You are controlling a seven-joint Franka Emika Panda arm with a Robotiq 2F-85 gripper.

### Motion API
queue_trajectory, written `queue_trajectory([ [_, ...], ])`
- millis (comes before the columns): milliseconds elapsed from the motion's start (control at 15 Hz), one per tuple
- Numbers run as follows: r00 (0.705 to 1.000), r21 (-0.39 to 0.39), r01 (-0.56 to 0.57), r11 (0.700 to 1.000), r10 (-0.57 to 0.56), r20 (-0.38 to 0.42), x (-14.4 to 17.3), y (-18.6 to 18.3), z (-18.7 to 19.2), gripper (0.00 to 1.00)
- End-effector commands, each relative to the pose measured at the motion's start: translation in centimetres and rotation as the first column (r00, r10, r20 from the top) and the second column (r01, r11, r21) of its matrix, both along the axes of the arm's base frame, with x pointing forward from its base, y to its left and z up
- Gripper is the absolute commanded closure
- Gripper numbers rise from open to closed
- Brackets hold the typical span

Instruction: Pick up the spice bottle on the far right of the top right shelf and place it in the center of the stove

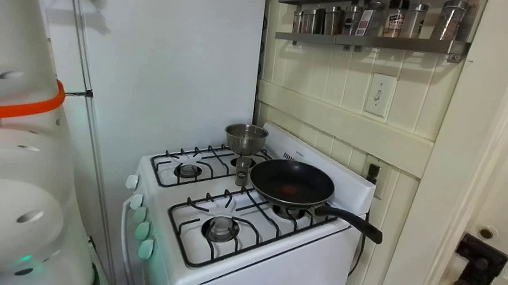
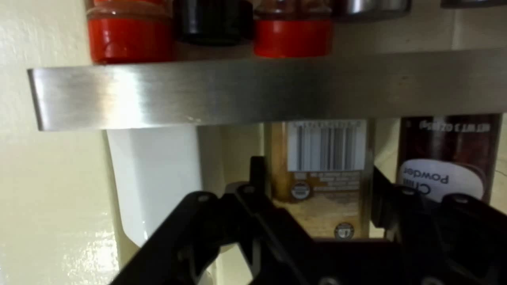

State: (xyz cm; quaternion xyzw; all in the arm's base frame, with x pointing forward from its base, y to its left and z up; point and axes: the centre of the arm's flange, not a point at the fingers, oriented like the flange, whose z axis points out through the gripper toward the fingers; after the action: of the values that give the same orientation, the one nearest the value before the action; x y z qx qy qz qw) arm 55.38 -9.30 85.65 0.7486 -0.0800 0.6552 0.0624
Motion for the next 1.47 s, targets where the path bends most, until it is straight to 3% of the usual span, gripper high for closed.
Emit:
queue_trajectory([
  [0, 0.999, -0.020, 0.003, 1.000, -0.003, 0.032, -0.2, 0.6, 1.4, 0.67],
  [333, 0.996, -0.033, -0.018, 0.999, 0.021, 0.088, -1.9, 1.7, 3.9, 0.67],
  [533, 0.993, -0.089, -0.005, 0.996, 0.016, 0.117, -3.4, 2.2, 5.3, 0.67],
  [933, 0.995, -0.168, 0.040, 0.985, -0.023, 0.100, -9.1, 1.8, 6.8, 0.67],
  [1200, 0.999, -0.176, 0.050, 0.983, -0.046, 0.024, -14.5, 0.6, 6.7, 0.67],
  [1400, 0.994, -0.085, -0.070, 0.994, 0.063, -0.084, -18.2, -0.2, 5.0, 0.67],
])
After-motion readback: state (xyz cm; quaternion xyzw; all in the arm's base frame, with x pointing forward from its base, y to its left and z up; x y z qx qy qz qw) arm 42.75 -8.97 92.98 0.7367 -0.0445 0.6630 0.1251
